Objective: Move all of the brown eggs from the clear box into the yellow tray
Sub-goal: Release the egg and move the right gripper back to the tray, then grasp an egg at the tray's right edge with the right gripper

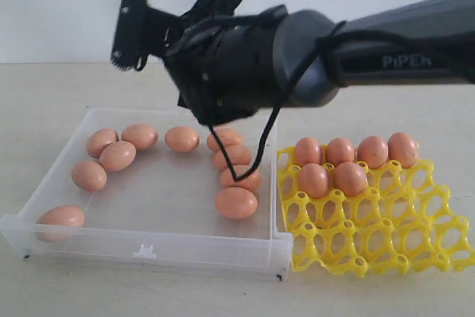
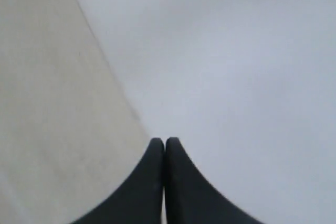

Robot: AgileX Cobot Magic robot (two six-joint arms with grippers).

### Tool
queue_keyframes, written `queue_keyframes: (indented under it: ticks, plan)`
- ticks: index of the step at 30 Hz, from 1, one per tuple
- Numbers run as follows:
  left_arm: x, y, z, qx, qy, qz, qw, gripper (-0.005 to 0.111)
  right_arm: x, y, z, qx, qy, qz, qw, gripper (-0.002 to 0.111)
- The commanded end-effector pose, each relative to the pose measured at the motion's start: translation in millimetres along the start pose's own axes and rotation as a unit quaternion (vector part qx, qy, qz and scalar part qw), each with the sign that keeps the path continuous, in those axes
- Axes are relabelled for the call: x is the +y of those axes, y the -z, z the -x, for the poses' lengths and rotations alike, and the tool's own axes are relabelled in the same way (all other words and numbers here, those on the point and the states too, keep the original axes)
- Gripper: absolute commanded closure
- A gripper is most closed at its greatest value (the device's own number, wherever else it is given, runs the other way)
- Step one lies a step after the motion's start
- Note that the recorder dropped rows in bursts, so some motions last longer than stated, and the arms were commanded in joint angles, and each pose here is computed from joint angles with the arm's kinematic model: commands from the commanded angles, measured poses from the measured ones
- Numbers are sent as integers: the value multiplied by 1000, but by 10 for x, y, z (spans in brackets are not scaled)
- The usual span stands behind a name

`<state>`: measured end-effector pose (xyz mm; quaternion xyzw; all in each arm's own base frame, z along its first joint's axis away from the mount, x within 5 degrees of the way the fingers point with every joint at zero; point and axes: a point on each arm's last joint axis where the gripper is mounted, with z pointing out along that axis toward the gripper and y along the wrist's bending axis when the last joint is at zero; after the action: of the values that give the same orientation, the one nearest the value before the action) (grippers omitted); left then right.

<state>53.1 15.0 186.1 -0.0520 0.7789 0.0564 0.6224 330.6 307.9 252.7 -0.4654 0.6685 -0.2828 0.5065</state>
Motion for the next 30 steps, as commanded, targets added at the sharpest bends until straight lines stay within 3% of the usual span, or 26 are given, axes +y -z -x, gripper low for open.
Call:
queue_keyframes:
  ticks: [1, 2, 5, 8, 14, 21, 30]
  plan:
    - [-1, -3, -6, -1, -2, 0, 1000, 111, -167, -118, -160, 85, -109, 245, 960, 108]
    - [-1, -3, -6, -1, -2, 0, 1000, 111, -123, -130, -181, 90, -144, 331, 928, 108]
    - [-1, -3, -6, -1, -2, 0, 1000, 111, -68, -126, -218, 85, -159, 517, 837, 108]
    - [-1, -3, -6, -1, -2, 0, 1000, 111, 32, -132, -332, 141, -136, 575, 795, 108]
    - [-1, -3, -6, -1, -2, 0, 1000, 111, 231, -135, -417, 184, -48, 556, 809, 103]
    - [-1, -3, -6, -1, -2, 0, 1000, 111, 364, -76, -366, 192, 18, 536, 822, 46]
    - [-1, -3, -6, -1, -2, 0, 1000, 111, 399, -52, -336, 192, -17, 554, 810, 49]
